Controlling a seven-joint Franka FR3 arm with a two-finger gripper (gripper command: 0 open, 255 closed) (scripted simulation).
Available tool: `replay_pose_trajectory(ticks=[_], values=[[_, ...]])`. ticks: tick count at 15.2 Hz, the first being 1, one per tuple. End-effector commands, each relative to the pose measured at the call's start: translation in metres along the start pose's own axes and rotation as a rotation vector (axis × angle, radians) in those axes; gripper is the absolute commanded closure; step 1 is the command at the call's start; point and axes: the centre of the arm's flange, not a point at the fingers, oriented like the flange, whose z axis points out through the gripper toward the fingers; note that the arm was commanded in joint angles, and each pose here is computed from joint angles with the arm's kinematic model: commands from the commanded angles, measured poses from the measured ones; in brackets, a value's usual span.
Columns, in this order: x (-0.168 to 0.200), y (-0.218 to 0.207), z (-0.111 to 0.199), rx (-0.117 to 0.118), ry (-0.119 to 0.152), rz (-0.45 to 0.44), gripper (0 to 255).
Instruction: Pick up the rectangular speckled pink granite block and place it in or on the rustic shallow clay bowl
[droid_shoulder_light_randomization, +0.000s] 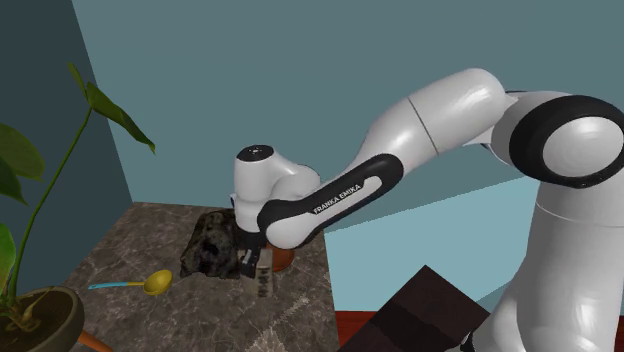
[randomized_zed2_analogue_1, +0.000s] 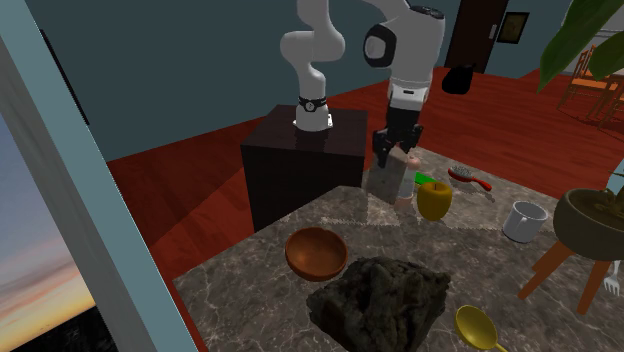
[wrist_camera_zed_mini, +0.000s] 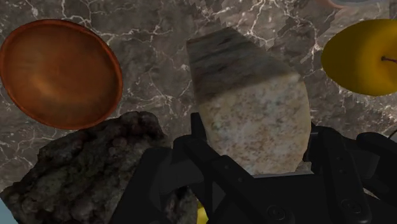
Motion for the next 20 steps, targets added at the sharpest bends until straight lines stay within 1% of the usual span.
replay_pose_trajectory(ticks=[1,17,20], values=[[0.001,0.025,-0.001,0.0,0.001,-0.002,255],[0.022,0.234,-0.018,0.0,0.001,-0.002,255],[0.022,0.234,-0.002,0.0,0.001,-0.002,255]])
